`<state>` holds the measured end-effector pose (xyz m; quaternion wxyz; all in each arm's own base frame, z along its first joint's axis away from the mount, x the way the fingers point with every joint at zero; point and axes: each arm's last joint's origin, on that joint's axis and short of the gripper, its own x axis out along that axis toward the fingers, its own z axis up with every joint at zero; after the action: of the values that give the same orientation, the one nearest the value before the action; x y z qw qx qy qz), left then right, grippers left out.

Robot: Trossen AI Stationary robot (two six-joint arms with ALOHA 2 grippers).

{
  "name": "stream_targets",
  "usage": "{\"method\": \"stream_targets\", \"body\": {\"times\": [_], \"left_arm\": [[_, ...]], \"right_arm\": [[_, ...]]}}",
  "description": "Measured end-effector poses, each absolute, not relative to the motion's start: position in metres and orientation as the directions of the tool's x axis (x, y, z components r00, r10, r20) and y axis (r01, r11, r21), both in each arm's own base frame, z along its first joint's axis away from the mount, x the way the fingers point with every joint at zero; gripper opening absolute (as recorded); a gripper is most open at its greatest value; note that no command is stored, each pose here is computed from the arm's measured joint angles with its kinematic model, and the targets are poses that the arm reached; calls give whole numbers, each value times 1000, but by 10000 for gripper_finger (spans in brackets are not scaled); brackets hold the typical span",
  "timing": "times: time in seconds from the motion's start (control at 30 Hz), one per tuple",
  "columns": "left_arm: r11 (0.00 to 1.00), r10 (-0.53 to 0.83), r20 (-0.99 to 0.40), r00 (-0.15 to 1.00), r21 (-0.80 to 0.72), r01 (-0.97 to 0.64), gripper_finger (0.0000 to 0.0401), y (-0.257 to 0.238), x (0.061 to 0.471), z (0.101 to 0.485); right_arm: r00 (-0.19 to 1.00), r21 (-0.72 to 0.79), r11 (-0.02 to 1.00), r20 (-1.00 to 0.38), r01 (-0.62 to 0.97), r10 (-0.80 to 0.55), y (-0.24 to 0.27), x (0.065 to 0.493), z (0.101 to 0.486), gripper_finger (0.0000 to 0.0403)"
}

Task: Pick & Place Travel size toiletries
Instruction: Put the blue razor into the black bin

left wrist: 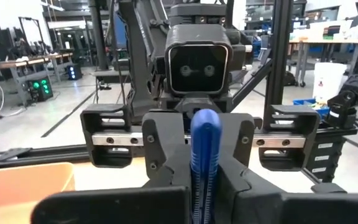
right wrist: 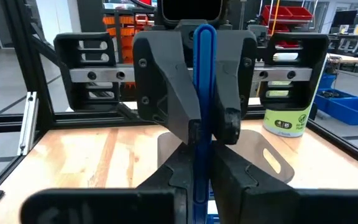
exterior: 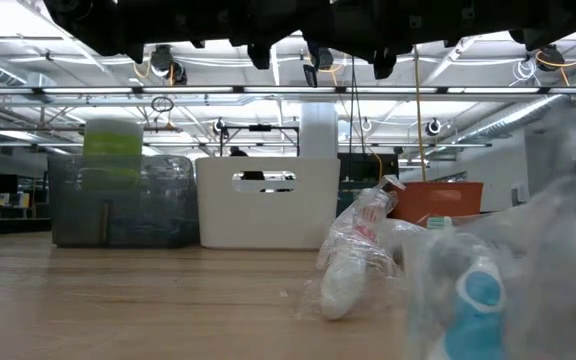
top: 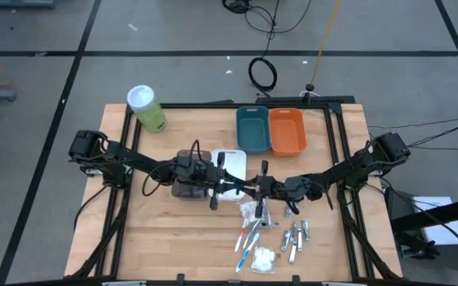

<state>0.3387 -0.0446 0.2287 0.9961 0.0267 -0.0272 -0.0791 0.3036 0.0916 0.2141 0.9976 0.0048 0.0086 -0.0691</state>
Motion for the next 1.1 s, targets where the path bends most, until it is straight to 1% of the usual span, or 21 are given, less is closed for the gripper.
{"method": "stream_targets", "body": {"times": [0.1, 0.17, 0.27, 0.33, 0.47, 0.57, 0.63, 0.7, 0.83, 1.03, 1.1], "left_arm": [[987, -156, 47, 987, 50, 154, 27, -43, 337, 231], [987, -148, 38, 988, 71, 145, 31, -42, 334, 237], [988, -114, 16, 993, 105, 112, 16, -40, 320, 256], [991, -66, -18, 998, 116, 68, 13, -36, 307, 269], [994, 75, -163, 984, 91, -60, 23, -29, 277, 283], [986, 164, -292, 942, 58, -153, 15, -24, 256, 284], [982, 184, -344, 921, 22, -188, 12, -22, 245, 279], [976, 190, -368, 910, -27, -215, 13, -21, 237, 266], [951, 202, -405, 891, -137, -278, 14, -18, 218, 229], [878, 199, -314, 928, -364, -311, 13, -16, 198, 189], [851, 209, -309, 928, -410, -329, 22, -14, 195, 182]], "right_arm": [[990, 29, 989, -23, 142, -142, 91, 304, 214, 37], [990, 65, 988, -32, 143, -141, 92, 304, 213, 57], [988, 63, 987, -58, 146, -142, 92, 304, 211, 96], [988, 57, 989, -71, 140, -136, 92, 304, 209, 121], [989, 56, 989, -74, 136, -132, 92, 303, 209, 159], [988, 54, 989, -76, 137, -132, 92, 303, 209, 175], [988, 55, 989, -75, 137, -132, 92, 303, 209, 179], [988, 54, 989, -76, 137, -132, 92, 303, 209, 181], [988, 55, 989, -74, 138, -133, 92, 303, 209, 182], [988, 55, 989, -74, 138, -134, 92, 303, 209, 182], [988, 56, 989, -74, 138, -134, 92, 303, 209, 182]]}}
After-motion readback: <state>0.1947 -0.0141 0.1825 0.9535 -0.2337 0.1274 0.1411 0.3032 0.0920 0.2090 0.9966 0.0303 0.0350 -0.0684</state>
